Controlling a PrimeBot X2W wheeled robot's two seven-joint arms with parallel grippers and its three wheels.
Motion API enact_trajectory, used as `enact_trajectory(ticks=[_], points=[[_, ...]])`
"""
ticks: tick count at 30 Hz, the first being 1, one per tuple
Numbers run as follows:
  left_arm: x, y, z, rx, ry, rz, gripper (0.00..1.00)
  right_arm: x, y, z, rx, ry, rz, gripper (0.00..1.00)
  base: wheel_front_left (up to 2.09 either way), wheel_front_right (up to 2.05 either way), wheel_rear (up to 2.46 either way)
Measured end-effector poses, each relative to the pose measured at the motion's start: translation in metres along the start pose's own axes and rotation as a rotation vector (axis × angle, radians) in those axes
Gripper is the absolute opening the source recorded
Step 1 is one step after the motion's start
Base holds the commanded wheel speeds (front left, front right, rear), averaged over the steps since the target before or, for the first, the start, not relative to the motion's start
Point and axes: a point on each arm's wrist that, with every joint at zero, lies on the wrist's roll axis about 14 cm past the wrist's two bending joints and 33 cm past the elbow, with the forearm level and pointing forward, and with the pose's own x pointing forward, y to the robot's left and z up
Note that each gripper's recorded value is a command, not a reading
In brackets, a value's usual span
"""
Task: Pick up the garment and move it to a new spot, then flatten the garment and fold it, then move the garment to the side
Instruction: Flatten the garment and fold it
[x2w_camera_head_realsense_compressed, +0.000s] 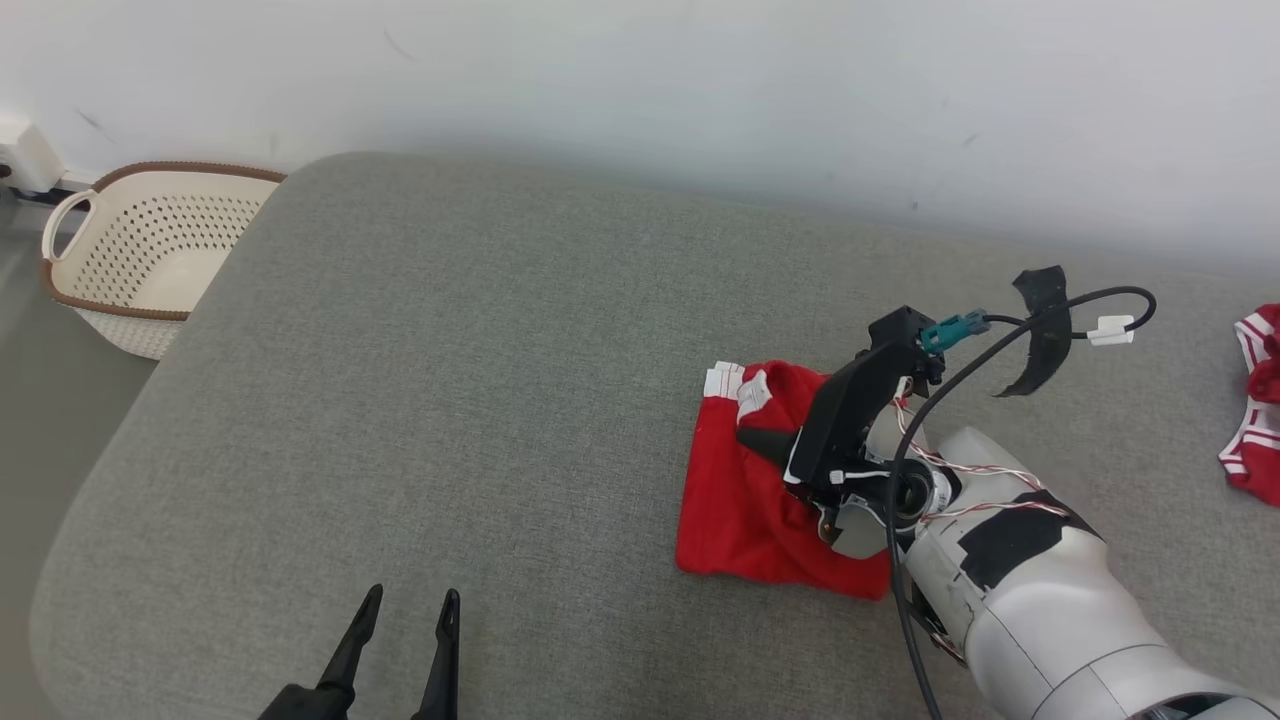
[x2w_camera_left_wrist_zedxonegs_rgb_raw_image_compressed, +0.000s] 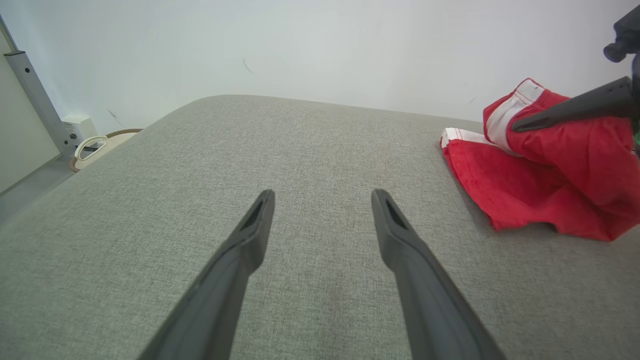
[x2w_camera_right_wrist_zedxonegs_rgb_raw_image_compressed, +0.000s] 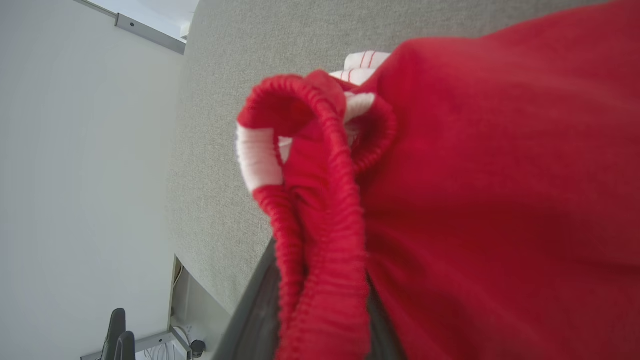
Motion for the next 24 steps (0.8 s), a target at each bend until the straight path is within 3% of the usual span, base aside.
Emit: enact_trajectory(ticks=[1, 2, 3, 8, 13, 24], points=[[0.000, 0.001, 0.000, 0.000, 0.001, 0.004, 1.00, 0.001, 0.001, 0.001, -0.008, -0.002, -0.002, 0.45, 0.00, 0.00, 0.00], [0.000, 0.002, 0.000, 0.001, 0.000, 0.007, 1.00, 0.002, 0.003, 0.003, -0.014, -0.012, 0.000, 0.66, 0.00, 0.00, 0.00], [0.000, 0.003, 0.001, 0.001, -0.001, 0.010, 1.00, 0.002, 0.005, 0.005, -0.017, -0.018, 0.002, 1.00, 0.00, 0.00, 0.00], [0.000, 0.005, 0.002, -0.001, -0.006, 0.017, 1.00, -0.001, 0.009, 0.010, -0.033, -0.046, 0.010, 1.00, 0.00, 0.00, 0.00], [0.002, 0.004, 0.003, 0.001, -0.012, 0.011, 1.00, -0.016, 0.015, 0.037, -0.086, -0.188, 0.040, 1.00, 0.00, 0.00, 0.00], [0.011, -0.007, 0.007, 0.016, -0.029, -0.028, 1.00, -0.062, -0.035, 0.059, -0.231, -0.444, -0.053, 1.00, 0.00, 0.00, 0.00]])
